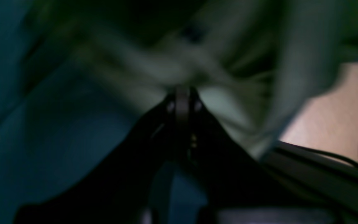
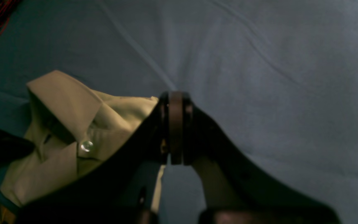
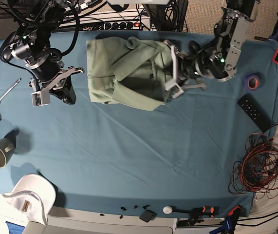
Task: Fold the T-shirt properly
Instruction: 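Release the shirt with the right gripper and move the left gripper onto the shirt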
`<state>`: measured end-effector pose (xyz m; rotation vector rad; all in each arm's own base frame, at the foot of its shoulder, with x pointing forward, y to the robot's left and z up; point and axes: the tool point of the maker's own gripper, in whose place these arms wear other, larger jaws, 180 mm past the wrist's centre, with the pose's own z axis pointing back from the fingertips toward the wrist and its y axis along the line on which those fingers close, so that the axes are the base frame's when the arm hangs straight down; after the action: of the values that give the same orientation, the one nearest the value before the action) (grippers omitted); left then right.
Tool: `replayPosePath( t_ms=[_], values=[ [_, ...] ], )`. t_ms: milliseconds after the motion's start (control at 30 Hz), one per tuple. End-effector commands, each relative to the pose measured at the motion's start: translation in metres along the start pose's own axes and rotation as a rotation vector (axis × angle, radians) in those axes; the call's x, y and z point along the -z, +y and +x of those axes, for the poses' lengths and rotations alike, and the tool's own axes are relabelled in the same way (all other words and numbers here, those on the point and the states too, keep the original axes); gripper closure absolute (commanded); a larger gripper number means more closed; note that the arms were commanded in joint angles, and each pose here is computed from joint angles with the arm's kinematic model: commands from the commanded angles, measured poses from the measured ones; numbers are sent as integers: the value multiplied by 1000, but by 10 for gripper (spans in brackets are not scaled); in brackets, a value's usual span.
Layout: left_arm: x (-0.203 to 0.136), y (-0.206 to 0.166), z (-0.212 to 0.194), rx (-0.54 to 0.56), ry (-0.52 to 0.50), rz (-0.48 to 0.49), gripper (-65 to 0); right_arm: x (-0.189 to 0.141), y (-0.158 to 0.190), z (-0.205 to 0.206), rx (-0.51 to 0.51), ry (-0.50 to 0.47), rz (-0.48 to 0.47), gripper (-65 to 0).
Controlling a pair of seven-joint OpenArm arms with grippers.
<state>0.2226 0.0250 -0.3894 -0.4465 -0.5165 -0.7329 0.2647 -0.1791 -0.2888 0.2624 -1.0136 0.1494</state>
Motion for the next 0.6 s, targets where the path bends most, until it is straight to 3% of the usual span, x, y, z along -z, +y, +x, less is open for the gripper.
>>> replayPosePath(
  t_ms=[0,100,267,300,367,433,567],
  values=[
    [-5,10,5,7,-13,43,0,-3,2,14,-16,-51,8,0],
    [-9,20,0,-21,4,80,0,-2,2,14,-16,-51,7,0],
    [-9,15,1,-39,-5,49,0,-3,-9,8,-50,-6,-39,0],
    [-9,13,2,-43,-10,35,0,-4,-14,6,-65,7,-57,-36],
    [-10,6,5,-21,-20,4,0,-5,-26,3,-94,29,-88,-196],
    [-12,-2,9,11,-34,-35,-2,-6,-37,4,-107,32,-116,-247],
    [-19,-17,22,84,-81,-90,-158,0,-48,2,-68,46,-116,-247]
  ],
)
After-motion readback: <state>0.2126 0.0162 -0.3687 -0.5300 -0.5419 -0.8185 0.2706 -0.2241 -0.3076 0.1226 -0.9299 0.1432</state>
